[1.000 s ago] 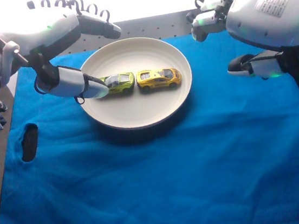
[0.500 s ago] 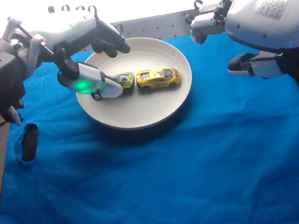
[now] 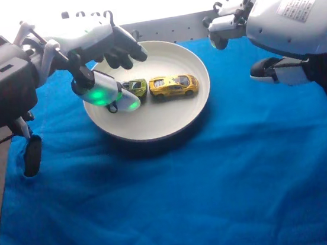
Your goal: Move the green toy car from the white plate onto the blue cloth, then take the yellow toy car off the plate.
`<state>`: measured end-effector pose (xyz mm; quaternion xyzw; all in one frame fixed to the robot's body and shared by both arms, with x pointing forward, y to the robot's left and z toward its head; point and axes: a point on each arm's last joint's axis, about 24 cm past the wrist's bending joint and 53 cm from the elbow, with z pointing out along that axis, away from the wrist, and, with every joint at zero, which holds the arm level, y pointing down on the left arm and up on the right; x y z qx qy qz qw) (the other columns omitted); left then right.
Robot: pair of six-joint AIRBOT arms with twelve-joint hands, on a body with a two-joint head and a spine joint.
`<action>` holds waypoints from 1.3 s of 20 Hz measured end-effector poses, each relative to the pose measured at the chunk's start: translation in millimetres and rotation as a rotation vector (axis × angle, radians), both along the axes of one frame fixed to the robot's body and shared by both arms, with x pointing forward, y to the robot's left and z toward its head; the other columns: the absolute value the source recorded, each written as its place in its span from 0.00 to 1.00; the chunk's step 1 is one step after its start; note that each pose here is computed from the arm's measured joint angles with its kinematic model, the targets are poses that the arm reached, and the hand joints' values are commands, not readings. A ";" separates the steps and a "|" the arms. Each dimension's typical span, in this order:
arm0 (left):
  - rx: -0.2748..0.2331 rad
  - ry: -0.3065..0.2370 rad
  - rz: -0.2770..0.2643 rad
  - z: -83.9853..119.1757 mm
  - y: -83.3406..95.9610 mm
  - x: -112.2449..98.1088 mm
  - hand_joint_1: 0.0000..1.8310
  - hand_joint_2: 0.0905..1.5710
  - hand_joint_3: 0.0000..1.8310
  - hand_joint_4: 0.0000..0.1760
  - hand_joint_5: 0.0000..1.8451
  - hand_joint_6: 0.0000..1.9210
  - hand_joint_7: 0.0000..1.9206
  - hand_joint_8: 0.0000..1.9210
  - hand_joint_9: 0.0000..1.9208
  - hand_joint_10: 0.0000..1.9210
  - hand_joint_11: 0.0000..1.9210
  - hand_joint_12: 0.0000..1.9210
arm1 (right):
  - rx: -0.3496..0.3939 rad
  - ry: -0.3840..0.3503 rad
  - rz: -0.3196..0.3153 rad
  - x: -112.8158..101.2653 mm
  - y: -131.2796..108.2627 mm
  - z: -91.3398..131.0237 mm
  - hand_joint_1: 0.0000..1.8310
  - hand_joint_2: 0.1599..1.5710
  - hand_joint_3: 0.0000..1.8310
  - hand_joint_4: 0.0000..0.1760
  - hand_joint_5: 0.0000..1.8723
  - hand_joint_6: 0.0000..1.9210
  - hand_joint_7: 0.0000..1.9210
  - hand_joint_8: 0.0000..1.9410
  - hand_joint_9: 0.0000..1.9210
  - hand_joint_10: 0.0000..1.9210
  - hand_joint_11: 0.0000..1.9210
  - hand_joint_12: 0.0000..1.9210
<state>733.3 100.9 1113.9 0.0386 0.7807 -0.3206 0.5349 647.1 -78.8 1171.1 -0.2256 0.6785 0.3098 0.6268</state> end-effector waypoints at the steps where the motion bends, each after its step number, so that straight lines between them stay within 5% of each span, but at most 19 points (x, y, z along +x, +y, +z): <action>1: 0.001 0.003 0.004 -1.5 1.6 0.3 0.55 0.56 0.00 0.00 0.39 0.00 0.44 0.22 0.34 0.58 0.24 0.90 | 0.000 0.000 0.000 -0.1 -0.2 -0.3 0.61 0.59 0.01 0.00 0.33 0.44 0.35 0.57 0.34 0.72 0.30 0.93; 4: 0.001 0.014 0.016 -5.1 5.1 3.2 0.57 0.56 0.00 0.00 0.40 0.00 0.39 0.48 0.37 0.69 0.30 0.94 | -0.002 0.003 -0.001 -0.1 -0.4 -1.3 0.60 0.61 0.01 0.00 0.33 0.40 0.35 0.54 0.33 0.70 0.28 0.92; 5: 0.001 0.018 0.018 -5.9 5.8 3.5 0.54 0.56 0.00 0.00 0.41 0.00 0.35 0.47 0.26 0.67 0.12 0.97 | -0.001 0.002 0.000 -0.2 -0.3 -1.0 0.62 0.60 0.01 0.00 0.34 0.41 0.35 0.55 0.33 0.72 0.28 0.94; 6: 0.000 0.019 0.019 -6.7 5.0 4.1 0.53 0.57 0.00 0.00 0.41 0.00 0.33 0.47 0.22 0.65 0.05 0.96 | -0.002 0.003 0.000 -0.4 -0.3 -1.6 0.60 0.61 0.01 0.00 0.34 0.42 0.35 0.56 0.32 0.72 0.28 0.93; 7: 0.001 0.022 0.017 -8.4 3.4 4.5 0.53 0.57 0.00 0.00 0.41 0.00 0.32 0.45 0.22 0.63 0.05 0.95 | -0.001 0.005 0.001 -0.5 0.5 -2.0 0.61 0.61 0.01 0.00 0.33 0.44 0.34 0.59 0.32 0.75 0.27 0.95; 8: 0.003 0.025 0.020 -9.2 3.8 4.9 0.53 0.58 0.00 0.00 0.40 0.00 0.35 0.44 0.30 0.62 0.19 0.93 | -0.001 0.006 0.003 -1.0 1.6 -2.7 0.60 0.61 0.01 0.00 0.32 0.44 0.33 0.60 0.31 0.76 0.26 0.96; 10: 0.019 0.016 0.024 -9.8 4.5 5.7 0.55 0.57 0.00 0.00 0.42 0.01 0.38 0.45 0.35 0.63 0.27 0.91 | -0.001 0.006 0.004 -1.2 2.1 -2.9 0.60 0.61 0.01 0.00 0.34 0.44 0.35 0.63 0.34 0.77 0.30 0.97; 11: 0.027 0.016 0.025 -10.8 5.3 5.9 0.55 0.57 0.00 0.00 0.42 0.02 0.35 0.45 0.26 0.65 0.20 0.93 | 0.000 0.006 0.004 -1.1 2.0 -2.7 0.60 0.61 0.01 0.00 0.34 0.44 0.35 0.64 0.35 0.78 0.31 0.98; 14: 0.027 0.026 0.029 -14.0 6.7 5.4 0.54 0.59 0.00 0.00 0.42 0.02 0.33 0.42 0.25 0.59 0.15 0.89 | -0.001 0.005 0.005 -1.2 2.1 -2.8 0.61 0.60 0.01 0.00 0.34 0.44 0.36 0.68 0.36 0.81 0.34 0.99; 17: 0.030 0.031 0.032 -16.9 7.5 6.1 0.52 0.60 0.00 0.00 0.41 0.03 0.30 0.37 0.17 0.55 0.00 0.82 | -0.001 0.007 0.003 -1.0 1.9 -3.0 0.58 0.62 0.01 0.00 0.33 0.43 0.33 0.66 0.33 0.79 0.30 0.98; 18: 0.030 0.032 0.032 -18.2 7.5 5.9 0.50 0.61 0.00 0.00 0.40 0.03 0.28 0.34 0.14 0.57 0.00 0.89 | 0.000 0.007 0.003 -1.0 1.9 -3.0 0.61 0.62 0.01 0.00 0.34 0.40 0.34 0.62 0.33 0.77 0.29 0.98; 23: 0.028 0.034 0.040 -19.2 8.6 9.0 0.51 0.60 0.00 0.00 0.40 0.04 0.32 0.22 0.14 0.56 0.03 0.91 | -0.005 0.013 0.004 -2.3 1.7 -6.2 0.64 0.60 0.00 0.00 0.37 0.33 0.36 0.58 0.34 0.74 0.28 0.98; 26: 0.022 0.038 0.046 -20.7 8.2 10.8 0.51 0.59 0.00 0.00 0.40 0.06 0.31 0.25 0.12 0.64 0.03 0.94 | -0.005 0.013 0.005 -2.6 1.9 -6.3 0.64 0.61 0.00 0.00 0.39 0.30 0.37 0.54 0.35 0.71 0.27 0.96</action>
